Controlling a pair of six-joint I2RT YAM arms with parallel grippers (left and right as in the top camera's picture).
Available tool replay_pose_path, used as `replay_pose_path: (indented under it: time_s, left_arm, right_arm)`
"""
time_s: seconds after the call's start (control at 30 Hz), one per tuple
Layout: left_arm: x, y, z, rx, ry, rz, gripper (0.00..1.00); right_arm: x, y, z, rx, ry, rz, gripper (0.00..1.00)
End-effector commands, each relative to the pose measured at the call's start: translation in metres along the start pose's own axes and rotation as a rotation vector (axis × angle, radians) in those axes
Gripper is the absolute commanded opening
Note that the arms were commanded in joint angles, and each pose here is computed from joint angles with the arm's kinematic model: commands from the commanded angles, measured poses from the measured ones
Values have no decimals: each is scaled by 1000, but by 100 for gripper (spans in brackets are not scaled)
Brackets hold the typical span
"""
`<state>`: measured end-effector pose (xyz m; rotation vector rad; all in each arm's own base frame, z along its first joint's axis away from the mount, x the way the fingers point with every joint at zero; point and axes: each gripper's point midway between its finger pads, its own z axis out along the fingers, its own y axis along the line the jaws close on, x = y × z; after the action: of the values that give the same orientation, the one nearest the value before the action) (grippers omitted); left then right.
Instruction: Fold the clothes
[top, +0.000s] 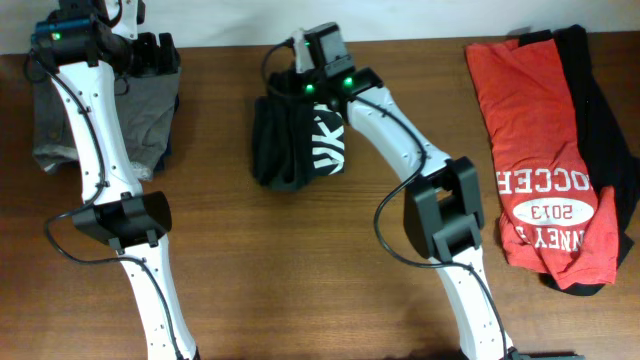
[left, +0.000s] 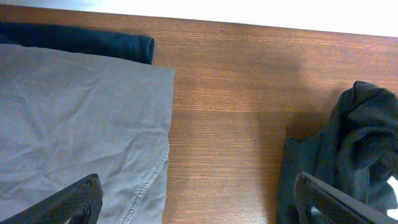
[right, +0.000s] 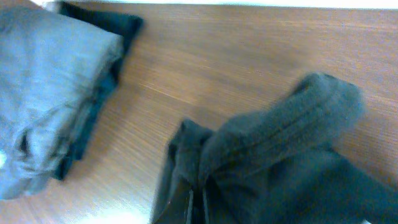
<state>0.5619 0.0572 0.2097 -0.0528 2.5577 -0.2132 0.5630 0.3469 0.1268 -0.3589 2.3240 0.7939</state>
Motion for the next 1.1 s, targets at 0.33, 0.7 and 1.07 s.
replay_pose_path:
  time_s: [0.33, 0.7, 1.07]
  left_arm:
    - [-6, -1, -19, -18, -30, 27, 98]
    - [-6, -1, -19, -18, -31, 27, 98]
    - [-7, -1, -19, -19, -34, 28, 98]
  right_arm:
    - [7, 77, 15, -72, -43, -125, 65]
    - [14, 22, -38, 58, 131, 2, 71]
    - [98, 26, -42, 106, 433, -71, 43]
